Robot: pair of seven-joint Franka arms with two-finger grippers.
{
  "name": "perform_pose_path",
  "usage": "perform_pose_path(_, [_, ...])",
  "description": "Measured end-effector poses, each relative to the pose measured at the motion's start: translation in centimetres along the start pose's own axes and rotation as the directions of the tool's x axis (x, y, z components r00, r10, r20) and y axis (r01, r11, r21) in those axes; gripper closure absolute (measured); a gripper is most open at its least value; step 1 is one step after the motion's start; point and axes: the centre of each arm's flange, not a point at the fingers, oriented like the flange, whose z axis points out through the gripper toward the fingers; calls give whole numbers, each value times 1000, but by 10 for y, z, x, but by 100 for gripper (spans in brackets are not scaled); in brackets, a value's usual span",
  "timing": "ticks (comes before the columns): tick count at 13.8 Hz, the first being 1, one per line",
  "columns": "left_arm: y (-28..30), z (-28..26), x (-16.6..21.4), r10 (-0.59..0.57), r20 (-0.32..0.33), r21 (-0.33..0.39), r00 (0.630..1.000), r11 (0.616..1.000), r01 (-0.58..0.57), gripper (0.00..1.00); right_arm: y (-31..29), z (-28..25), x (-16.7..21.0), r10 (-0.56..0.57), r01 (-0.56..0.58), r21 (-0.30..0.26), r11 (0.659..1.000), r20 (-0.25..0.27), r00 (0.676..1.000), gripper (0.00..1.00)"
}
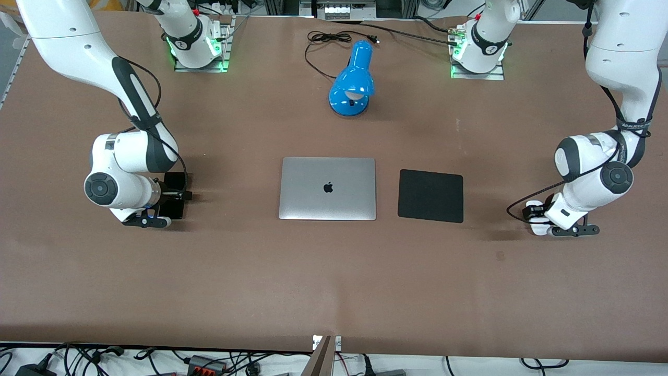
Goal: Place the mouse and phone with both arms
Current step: 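Carry the white mouse with the left gripper over the dark mouse pad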
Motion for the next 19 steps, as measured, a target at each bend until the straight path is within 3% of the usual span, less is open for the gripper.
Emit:
perform_pose_path(1, [0, 0, 0, 0, 4, 0, 1000, 1000, 0, 38, 0, 0, 0, 0, 0, 0, 1000, 1, 1000, 0])
perform_pose_path(7, [2, -9, -1, 5, 59, -7, 998, 1000, -4, 38, 5, 1, -7, 6, -6, -1, 1000, -5, 1000, 0])
perform_pose_path(11, [24, -72, 10, 50, 150, -30, 987, 998, -46, 38, 4, 10, -11, 4, -4, 3, 1000, -21, 1000, 0])
perform_pose_path(13, [69, -112, 16, 122, 189, -66, 974, 992, -111, 38, 4, 12, -11, 4, -4, 3, 1000, -22, 1000, 0])
perform_pose_path(15, [124, -136, 19, 160, 184, -92, 970, 985, -145, 38, 4, 12, -11, 4, -4, 3, 1000, -22, 1000, 0])
perform_pose_path(19, [205, -140, 4, 162, 199, -120, 967, 983, -140, 38, 6, 14, -12, 6, -6, 4, 1000, -27, 1000, 0])
